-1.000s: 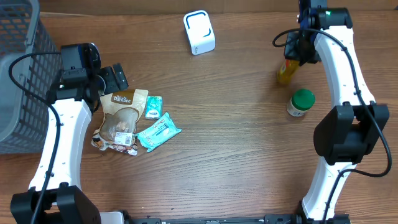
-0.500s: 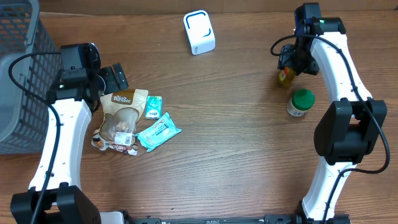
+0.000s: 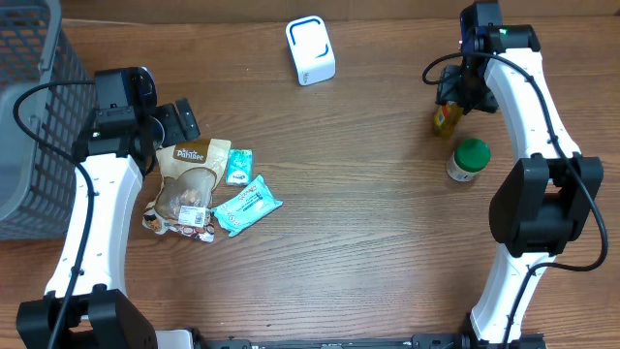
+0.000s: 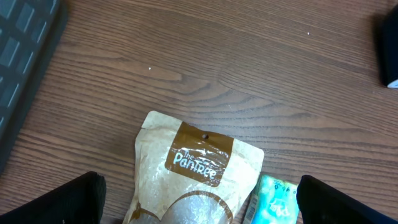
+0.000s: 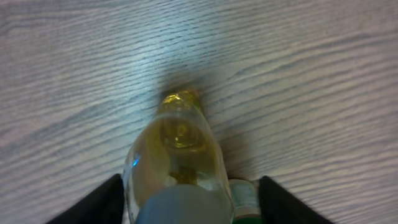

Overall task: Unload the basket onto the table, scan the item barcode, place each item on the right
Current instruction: 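Move the bottle right with the right gripper and set it down beside the jar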

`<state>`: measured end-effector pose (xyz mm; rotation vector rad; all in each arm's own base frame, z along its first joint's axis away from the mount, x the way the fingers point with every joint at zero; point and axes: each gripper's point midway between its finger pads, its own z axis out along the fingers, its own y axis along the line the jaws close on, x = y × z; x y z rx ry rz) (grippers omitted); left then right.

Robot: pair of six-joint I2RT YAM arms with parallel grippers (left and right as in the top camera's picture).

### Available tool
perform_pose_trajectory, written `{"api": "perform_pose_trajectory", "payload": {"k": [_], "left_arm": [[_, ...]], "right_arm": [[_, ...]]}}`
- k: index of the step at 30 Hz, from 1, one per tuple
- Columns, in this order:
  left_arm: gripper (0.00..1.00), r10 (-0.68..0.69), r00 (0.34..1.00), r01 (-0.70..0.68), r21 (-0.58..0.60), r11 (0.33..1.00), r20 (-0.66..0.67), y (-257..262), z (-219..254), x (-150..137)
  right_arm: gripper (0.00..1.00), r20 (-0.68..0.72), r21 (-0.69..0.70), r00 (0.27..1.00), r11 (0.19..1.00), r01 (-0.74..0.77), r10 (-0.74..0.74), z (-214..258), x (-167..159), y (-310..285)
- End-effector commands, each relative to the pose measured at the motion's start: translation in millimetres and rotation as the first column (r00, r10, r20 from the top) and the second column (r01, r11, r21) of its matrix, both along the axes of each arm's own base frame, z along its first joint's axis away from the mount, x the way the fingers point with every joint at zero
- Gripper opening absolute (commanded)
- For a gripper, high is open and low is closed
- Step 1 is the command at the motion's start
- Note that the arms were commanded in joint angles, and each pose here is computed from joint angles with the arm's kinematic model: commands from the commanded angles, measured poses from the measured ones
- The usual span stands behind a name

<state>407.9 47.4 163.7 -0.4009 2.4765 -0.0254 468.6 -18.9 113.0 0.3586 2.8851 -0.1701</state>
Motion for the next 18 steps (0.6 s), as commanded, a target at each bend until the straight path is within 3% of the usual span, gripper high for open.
{"api": "perform_pose_trajectory", "payload": {"k": [1,5,8,18], "left_arm": [[1.0,-0.006,1.0,0.006,0.0,1.0,0.005,-1,2,2],[1.0,-0.006,1.0,0.006,0.0,1.0,0.005,-1,2,2],[1.0,-0.006,1.0,0.006,0.0,1.0,0.005,-1,2,2],[1.0,-0.006,1.0,0.006,0.0,1.0,0.005,-1,2,2]], "right_arm": [[0.51,0.052,0.007,0.999,1.0,-0.003,0.003,17,8,-1],[0.34,0.048,0.037,0.999,0.999,-0.011,0.009,16,7,4],[0.28,0.025,0.033,1.0,0.999,-0.009,0.008,15,2,3],[0.28,-0.057,0.023,0.998,1.0,0.005,-0.004,12,-19,-3]]}}
